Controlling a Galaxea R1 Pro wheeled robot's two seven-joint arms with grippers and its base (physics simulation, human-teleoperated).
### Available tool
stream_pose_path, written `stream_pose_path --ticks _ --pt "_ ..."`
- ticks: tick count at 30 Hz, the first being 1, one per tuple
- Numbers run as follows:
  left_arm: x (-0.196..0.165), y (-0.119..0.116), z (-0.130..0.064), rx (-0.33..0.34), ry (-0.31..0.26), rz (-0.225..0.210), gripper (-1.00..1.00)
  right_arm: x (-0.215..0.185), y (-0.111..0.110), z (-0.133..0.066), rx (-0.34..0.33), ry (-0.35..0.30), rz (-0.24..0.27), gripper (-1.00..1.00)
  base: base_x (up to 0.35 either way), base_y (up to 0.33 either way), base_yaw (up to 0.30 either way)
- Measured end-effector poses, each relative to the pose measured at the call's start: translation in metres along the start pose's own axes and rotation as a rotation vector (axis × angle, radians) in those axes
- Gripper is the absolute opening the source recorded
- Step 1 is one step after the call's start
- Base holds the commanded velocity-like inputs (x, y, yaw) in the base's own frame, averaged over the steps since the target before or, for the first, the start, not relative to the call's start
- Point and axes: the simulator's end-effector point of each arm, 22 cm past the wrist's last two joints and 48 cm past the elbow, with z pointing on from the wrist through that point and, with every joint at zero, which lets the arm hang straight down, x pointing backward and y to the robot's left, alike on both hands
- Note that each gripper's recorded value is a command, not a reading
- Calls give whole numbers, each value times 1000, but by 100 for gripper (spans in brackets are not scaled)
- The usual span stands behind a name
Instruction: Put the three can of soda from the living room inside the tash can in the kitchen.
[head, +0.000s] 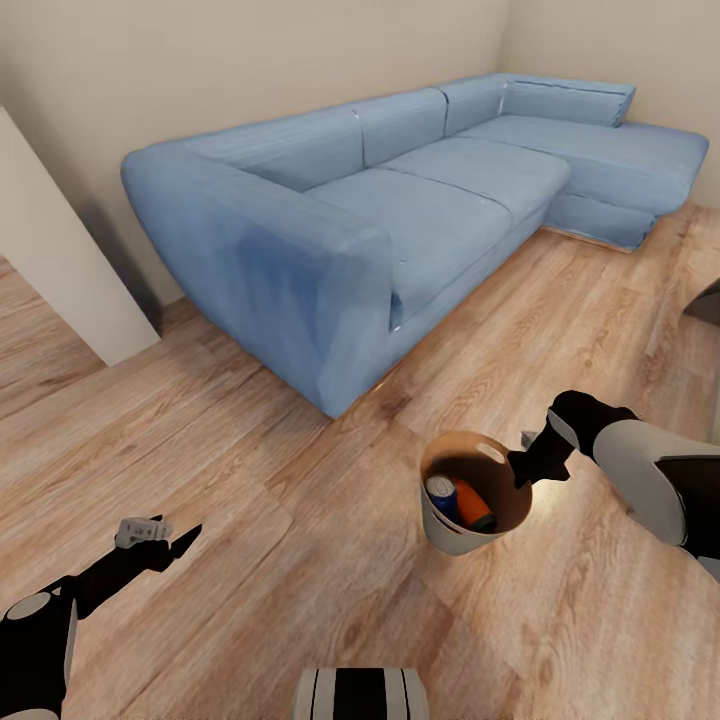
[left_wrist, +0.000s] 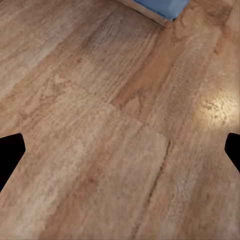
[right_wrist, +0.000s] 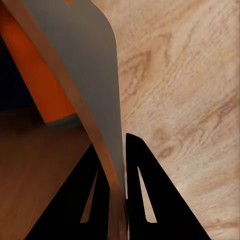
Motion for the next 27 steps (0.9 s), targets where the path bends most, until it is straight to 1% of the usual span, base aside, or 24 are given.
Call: stream_pose_path --ticks 6,8,10,15,18,24,27 --pt "0 0 0 0 0 0 100 -2 0 -1 3 -5 0 -100 0 0 0" --pt "0 0 0 0 1 0 100 -4 -2 -3 14 -11 -7 -100 0 0 0" --pt "0 0 0 0 0 0 100 -11 -5 -8 32 -31 -21 -100 0 0 0" --pt "1 0 0 1 2 -1 100 -17 0 -11 16 -52 -19 -100 0 0 0" --pt "8 -3 2 9 10 -19 100 -20 1 -12 15 -62 -22 -100 0 0 0" --pt "11 -5 3 12 13 -26 100 -20 -3 -6 45 -73 -49 -100 0 0 0" --pt "9 -5 3 13 5 -13 100 -23 -1 -4 48 -95 -61 -100 0 0 0"
